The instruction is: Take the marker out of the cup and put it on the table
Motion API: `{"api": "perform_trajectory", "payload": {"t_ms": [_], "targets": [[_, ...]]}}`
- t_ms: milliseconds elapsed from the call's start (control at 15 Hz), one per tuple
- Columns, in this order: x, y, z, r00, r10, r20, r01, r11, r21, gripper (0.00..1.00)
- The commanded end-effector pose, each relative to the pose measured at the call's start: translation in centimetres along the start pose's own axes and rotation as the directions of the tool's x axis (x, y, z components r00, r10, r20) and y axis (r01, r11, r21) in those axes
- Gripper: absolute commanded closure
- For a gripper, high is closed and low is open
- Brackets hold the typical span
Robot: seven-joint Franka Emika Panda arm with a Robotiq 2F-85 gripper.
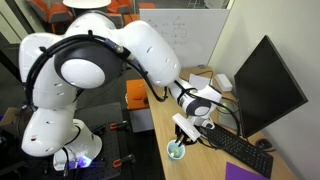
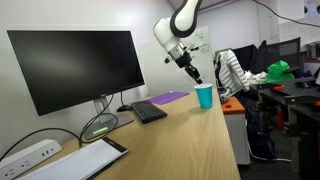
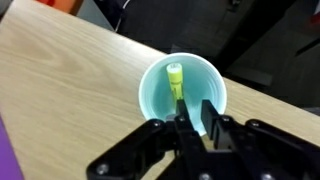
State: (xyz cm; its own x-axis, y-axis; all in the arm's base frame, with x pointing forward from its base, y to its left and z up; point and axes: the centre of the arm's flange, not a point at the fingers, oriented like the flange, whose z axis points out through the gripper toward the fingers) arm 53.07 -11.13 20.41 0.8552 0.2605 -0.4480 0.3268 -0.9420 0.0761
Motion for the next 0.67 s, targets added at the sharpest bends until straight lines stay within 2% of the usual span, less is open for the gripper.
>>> {"api": "perform_trajectory", "payload": {"t_ms": [0, 200, 333, 400, 467, 600], "targets": [[0.1, 0.5, 0.7, 0.998, -0.021, 0.052, 0.021, 1.0, 0.003, 0.71], [0.4, 0.9, 1.7, 0.997, -0.025, 0.076, 0.024, 1.0, 0.015, 0.7], [0.6, 1.2, 2.4, 0.996, -0.018, 0.091, 0.016, 1.0, 0.015, 0.73], [0.7, 1.4, 2.6, 0.995, -0.02, 0.099, 0.019, 1.0, 0.019, 0.71], [0.7, 1.6, 2.9, 0.994, -0.023, 0.105, 0.021, 1.0, 0.02, 0.63], [0.9, 1.9, 3.4, 0.993, -0.022, 0.114, 0.02, 1.0, 0.018, 0.6]]}}
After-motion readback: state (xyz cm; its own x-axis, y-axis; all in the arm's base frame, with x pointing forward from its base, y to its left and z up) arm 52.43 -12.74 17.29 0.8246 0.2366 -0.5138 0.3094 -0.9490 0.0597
